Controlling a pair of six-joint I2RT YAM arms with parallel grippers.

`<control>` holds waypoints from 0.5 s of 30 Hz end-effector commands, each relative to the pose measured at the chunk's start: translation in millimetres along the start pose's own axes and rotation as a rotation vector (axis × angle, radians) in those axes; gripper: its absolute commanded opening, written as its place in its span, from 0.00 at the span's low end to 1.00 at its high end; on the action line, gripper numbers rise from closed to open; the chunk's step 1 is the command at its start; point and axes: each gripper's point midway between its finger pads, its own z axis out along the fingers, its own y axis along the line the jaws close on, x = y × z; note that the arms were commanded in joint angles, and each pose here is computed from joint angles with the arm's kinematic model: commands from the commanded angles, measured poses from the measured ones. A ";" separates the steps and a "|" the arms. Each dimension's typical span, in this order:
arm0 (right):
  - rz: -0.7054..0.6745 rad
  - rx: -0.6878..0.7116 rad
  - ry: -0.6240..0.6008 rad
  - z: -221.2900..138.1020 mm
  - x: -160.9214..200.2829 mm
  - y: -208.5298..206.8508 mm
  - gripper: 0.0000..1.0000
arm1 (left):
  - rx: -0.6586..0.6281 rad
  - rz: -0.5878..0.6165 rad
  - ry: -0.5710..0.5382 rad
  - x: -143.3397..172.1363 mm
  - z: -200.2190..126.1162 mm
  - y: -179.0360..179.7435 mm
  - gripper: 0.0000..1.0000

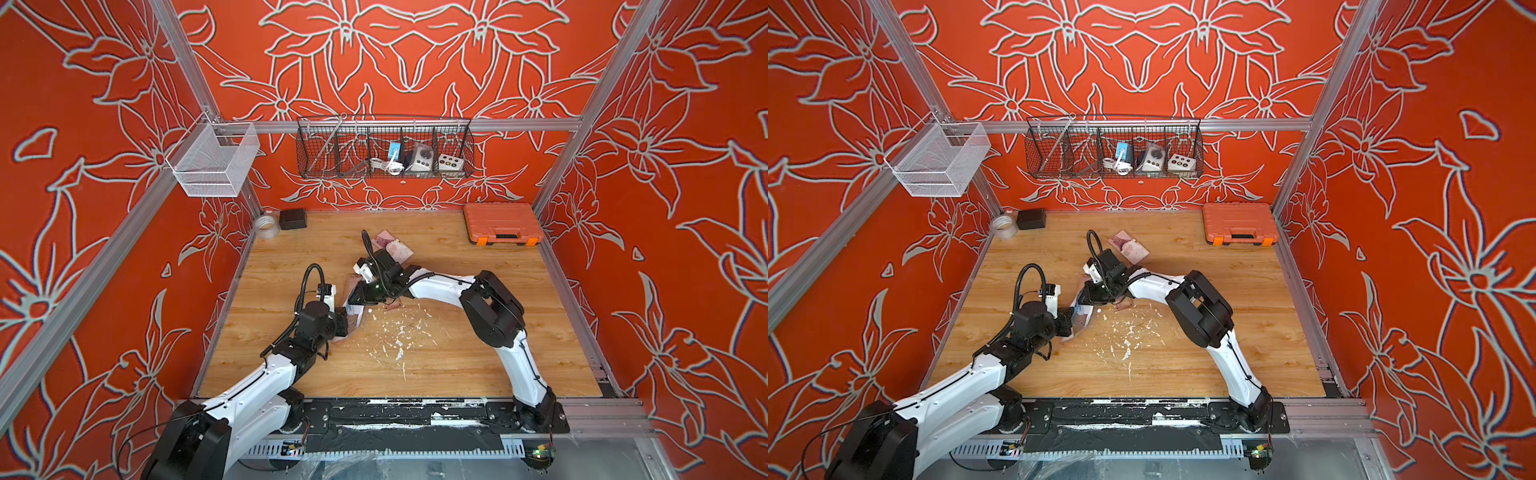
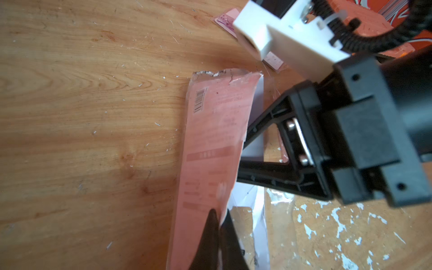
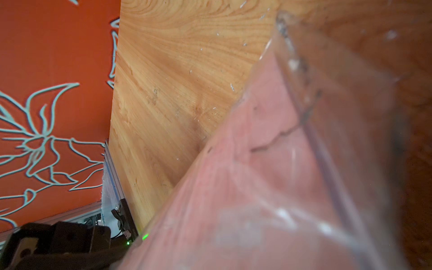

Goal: Open the ruler set and take out the ruler
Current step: Take out the ruler from the ruler set bag.

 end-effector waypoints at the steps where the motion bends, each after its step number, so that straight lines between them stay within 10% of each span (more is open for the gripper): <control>1: 0.031 0.003 0.002 7.8 -1.9 -3.3 0.22 | 0.015 0.009 -0.035 -7.6 -1.1 -2.4 0.00; 15: 0.037 -0.047 0.012 9.1 -0.5 4.7 0.05 | 0.004 0.007 -0.029 -6.8 0.0 -0.7 0.00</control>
